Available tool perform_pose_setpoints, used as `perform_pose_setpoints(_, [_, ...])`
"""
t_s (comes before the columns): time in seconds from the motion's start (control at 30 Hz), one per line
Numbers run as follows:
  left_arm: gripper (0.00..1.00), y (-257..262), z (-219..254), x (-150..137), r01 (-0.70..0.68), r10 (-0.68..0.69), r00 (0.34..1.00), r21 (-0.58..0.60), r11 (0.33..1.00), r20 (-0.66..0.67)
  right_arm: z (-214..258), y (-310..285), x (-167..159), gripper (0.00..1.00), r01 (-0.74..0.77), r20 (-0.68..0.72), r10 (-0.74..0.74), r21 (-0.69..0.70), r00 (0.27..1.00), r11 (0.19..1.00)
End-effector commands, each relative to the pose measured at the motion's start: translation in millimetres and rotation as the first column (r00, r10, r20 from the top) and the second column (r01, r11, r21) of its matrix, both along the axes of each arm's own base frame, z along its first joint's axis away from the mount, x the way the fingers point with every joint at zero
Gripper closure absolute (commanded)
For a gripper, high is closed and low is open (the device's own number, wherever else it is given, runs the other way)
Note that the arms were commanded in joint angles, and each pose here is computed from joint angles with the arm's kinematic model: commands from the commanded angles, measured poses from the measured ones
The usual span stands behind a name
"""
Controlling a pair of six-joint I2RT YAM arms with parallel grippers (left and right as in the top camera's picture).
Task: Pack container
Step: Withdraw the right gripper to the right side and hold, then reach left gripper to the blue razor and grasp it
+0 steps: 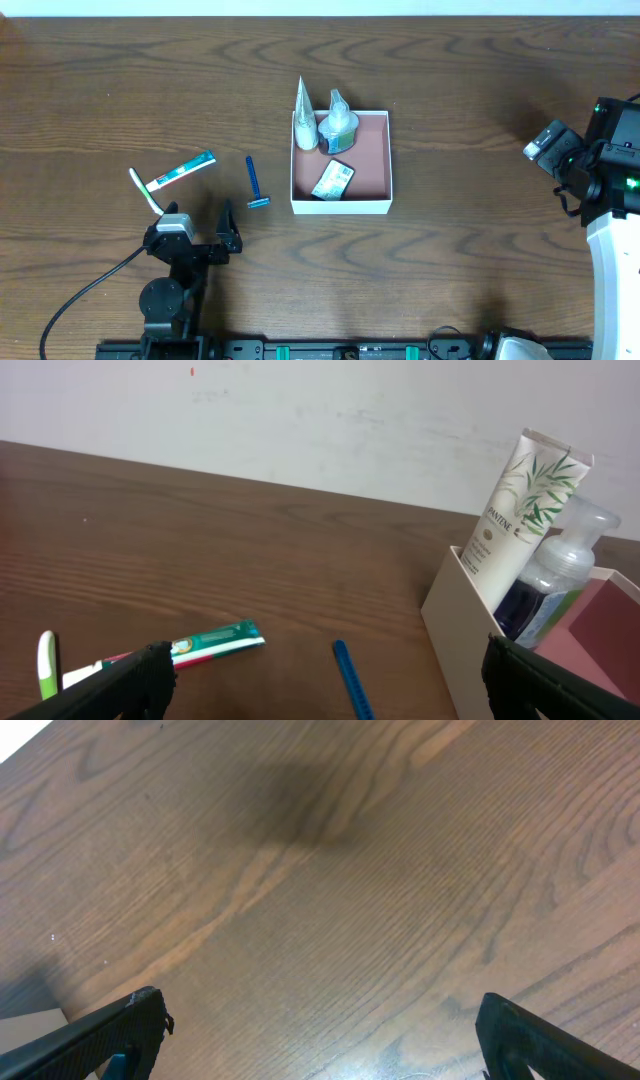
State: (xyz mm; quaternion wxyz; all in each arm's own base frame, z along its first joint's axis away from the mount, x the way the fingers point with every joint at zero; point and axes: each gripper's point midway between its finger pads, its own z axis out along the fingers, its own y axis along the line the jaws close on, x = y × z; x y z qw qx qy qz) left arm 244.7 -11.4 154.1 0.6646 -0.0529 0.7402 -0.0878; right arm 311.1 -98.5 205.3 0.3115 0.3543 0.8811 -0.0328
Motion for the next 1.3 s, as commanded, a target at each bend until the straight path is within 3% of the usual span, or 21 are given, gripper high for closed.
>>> perform_pose_setpoints(0.0, [0.02,-1,-14,0,0.007,-0.008,0.999,-0.018,1.0,-0.041,5,-5,-1,0.01,0.018,0.012,-0.018,-0.012,1.0,1.0])
perform_pose_setpoints(0.17, [0.02,0,-4,-4,-0.023,0.008,0.993,-0.13,0.991,-0.116,5,-5,-1,0.01,0.018,0.012,-0.018,-0.012,1.0,1.0])
perform_pose_setpoints(0.33, [0.02,12,18,3,-0.108,0.081,0.966,-0.1,0.989,-0.245,5,-5,-1,0.01,0.018,0.012,-0.018,-0.012,1.0,1.0])
perform_pose_setpoints(0.5, [0.02,12,27,29,-0.128,0.084,0.889,-0.069,0.989,-0.45,5,-5,-1,0.01,0.018,0.012,-0.018,-0.012,1.0,1.0])
perform_pose_setpoints(0.6, [0.02,-5,17,45,0.003,-0.022,0.812,-0.033,0.999,-0.584,5,-5,-1,0.01,0.018,0.012,-0.018,-0.012,1.0,1.0])
perform_pose_setpoints(0.7, [0.02,-29,3,63,0.16,-0.17,0.732,-0.075,0.984,-0.66,5,-5,-1,0.01,0.018,0.012,-0.018,-0.012,1.0,1.0])
perform_pose_setpoints(0.87, [0.02,-46,-39,92,0.218,-0.271,0.65,-0.168,0.961,-0.71,5,-5,-1,0.01,0.018,0.012,-0.018,-0.012,1.0,1.0])
perform_pose_setpoints(1.1, [0.02,-45,-94,97,0.176,-0.261,0.545,-0.196,0.965,-0.796,5,-5,-1,0.01,0.018,0.012,-0.018,-0.012,1.0,1.0])
perform_pose_setpoints(1.27, [0.02,-27,-117,102,0.124,-0.148,0.525,-0.097,0.988,-0.838,5,-5,-1,0.01,0.018,0.012,-0.018,-0.012,1.0,1.0])
